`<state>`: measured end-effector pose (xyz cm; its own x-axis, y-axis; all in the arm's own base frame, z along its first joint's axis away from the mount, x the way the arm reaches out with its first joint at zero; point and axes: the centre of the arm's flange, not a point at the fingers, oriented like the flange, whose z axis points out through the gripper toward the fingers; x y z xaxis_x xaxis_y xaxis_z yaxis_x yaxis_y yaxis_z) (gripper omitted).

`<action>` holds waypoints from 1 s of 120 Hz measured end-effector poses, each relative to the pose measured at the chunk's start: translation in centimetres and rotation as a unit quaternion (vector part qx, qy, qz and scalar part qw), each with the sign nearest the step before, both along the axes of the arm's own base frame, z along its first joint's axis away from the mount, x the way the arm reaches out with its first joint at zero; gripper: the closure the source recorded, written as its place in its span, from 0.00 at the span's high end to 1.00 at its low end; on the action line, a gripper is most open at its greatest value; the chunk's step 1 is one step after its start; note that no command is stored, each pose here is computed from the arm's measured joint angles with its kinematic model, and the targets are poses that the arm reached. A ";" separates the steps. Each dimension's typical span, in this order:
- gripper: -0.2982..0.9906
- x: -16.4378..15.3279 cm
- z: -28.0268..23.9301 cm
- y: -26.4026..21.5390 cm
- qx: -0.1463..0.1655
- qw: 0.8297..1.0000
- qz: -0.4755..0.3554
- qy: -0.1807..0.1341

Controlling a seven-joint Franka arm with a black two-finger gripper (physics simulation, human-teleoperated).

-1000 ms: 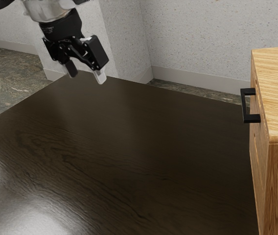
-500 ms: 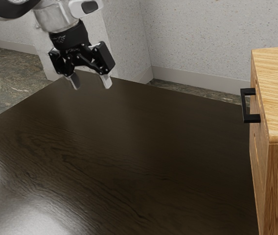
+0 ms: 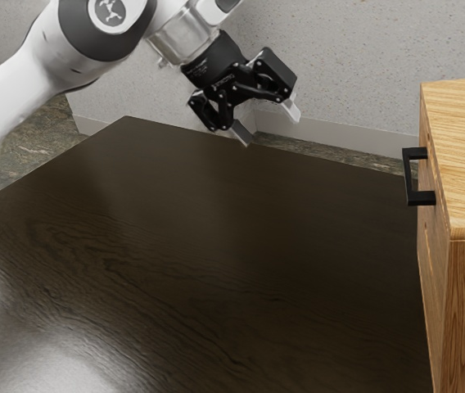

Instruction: Pull the drawer handle with one arm to open the drawer

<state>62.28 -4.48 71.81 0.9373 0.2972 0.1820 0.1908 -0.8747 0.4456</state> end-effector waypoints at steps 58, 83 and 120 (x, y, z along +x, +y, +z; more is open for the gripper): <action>0.77 3.7 -6.0 -4.1 -0.198 0.979 0.017 0.044; 0.76 3.2 -5.0 -8.2 -0.196 0.980 -0.004 0.034; 0.65 3.1 -5.0 -10.5 -0.120 0.993 0.007 0.011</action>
<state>65.40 -14.95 66.79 0.9359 0.3421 0.0839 0.2140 -0.7414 0.6360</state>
